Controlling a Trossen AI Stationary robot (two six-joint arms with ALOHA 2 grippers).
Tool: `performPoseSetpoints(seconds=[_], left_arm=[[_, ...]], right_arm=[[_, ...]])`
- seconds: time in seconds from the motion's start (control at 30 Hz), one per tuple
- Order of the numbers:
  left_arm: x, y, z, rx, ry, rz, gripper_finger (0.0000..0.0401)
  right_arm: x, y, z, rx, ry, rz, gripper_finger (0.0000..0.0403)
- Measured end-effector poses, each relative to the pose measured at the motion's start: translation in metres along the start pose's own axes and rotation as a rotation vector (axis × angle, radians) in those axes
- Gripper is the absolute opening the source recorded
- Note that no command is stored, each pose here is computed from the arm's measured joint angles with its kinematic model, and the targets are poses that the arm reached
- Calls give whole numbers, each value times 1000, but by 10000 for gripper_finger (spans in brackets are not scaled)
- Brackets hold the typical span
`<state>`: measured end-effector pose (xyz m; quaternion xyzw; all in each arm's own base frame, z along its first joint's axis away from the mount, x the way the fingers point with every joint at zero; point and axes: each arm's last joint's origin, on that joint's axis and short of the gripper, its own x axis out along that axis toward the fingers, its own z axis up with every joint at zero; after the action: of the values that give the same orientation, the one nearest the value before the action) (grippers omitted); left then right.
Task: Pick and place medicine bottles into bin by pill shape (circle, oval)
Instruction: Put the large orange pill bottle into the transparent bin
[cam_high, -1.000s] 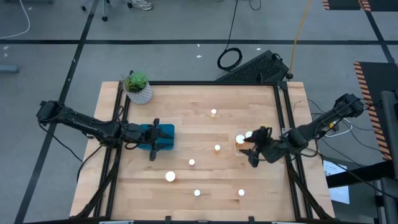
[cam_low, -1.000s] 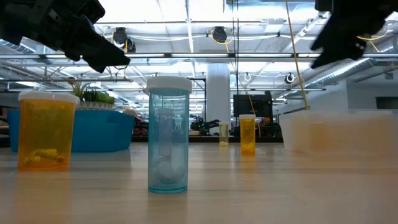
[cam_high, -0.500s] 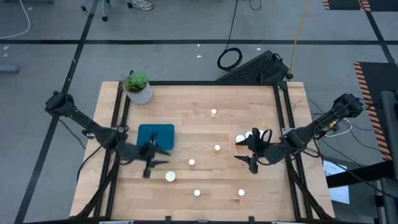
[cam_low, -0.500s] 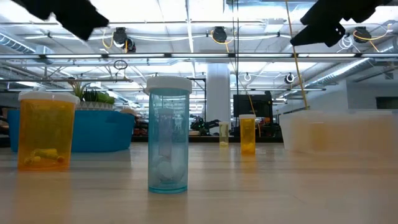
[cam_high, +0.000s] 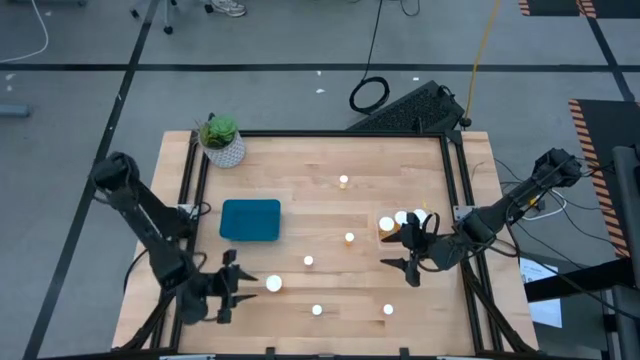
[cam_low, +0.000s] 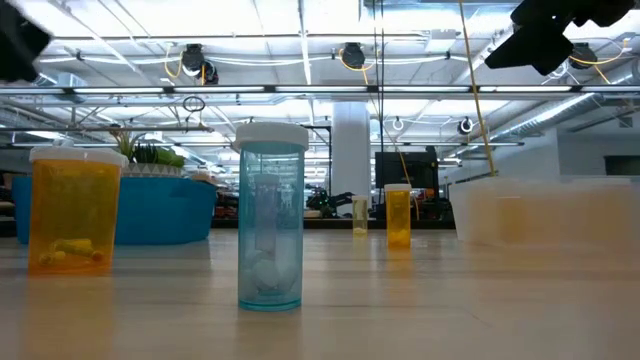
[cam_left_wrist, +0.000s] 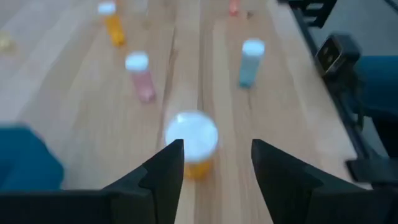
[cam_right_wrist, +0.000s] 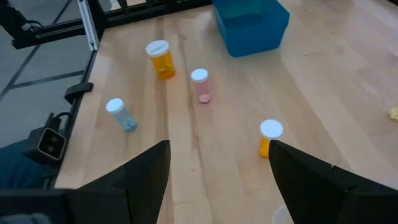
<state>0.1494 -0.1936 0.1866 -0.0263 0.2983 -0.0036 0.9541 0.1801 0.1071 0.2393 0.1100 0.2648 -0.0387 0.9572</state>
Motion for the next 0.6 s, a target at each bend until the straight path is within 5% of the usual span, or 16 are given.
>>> performPoseSetpoints(seconds=[0.33,0.6], left_arm=[[38,-15,-56,-40,118,134,205],[63,-13,-77,-61,103,231,294]], right_arm=[[0,0,2,10,-25,-11,265],[0,1,3,-2,-40,-1,265]])
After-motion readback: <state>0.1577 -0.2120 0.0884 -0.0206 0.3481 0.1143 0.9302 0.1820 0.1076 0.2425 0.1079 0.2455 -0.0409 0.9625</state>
